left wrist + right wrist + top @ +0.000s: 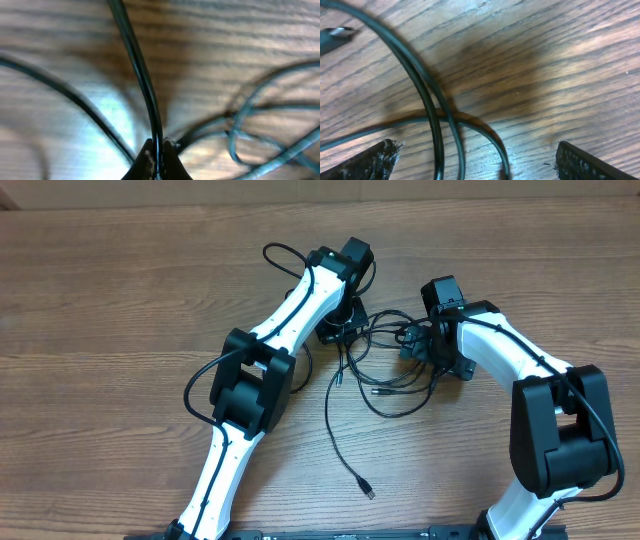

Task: Untangle cables
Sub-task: 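Pull the strand up-left with the left gripper and drop it left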

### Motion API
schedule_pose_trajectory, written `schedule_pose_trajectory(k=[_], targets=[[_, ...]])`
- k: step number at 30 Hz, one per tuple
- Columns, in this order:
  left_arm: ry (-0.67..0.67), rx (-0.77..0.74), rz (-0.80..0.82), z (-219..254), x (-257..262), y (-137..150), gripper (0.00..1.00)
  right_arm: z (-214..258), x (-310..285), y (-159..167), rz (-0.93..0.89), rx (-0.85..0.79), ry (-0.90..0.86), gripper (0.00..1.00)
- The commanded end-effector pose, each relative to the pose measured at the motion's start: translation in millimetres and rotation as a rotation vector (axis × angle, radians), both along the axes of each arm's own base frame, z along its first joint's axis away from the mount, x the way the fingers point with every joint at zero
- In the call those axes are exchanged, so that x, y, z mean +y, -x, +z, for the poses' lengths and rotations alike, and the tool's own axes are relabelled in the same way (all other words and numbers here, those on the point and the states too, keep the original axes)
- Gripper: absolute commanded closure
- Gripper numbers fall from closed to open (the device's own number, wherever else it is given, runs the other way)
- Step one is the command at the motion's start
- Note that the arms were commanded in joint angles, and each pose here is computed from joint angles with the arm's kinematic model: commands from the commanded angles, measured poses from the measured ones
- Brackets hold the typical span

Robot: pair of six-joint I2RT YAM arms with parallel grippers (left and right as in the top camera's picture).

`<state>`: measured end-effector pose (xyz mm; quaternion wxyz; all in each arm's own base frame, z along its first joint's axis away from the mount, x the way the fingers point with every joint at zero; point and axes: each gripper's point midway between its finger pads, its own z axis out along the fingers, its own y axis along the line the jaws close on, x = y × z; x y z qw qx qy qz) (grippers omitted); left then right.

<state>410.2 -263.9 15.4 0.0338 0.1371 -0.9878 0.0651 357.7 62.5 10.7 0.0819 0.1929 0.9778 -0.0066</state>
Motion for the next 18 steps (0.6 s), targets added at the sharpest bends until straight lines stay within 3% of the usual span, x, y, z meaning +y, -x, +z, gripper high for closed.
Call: schedule_pose_trajectory(k=[1, 12, 18], targets=[[0.045, -0.143, -0.054, 66.3, 5.6, -25.4, 0.96, 7.9, 11.4, -4.3, 0.006, -0.020, -0.069, 0.00], [0.122, -0.440, -0.072, 228.9, 65.3, -41.3, 0.96, 7.4, 16.6, -0.4, 0.011, -0.001, -0.100, 0.00], [-0.039, -0.579, 0.084, 275.5, 153.4, -51.1, 0.96, 7.4, 16.2, -0.7, 0.010, -0.003, -0.100, 0.00]])
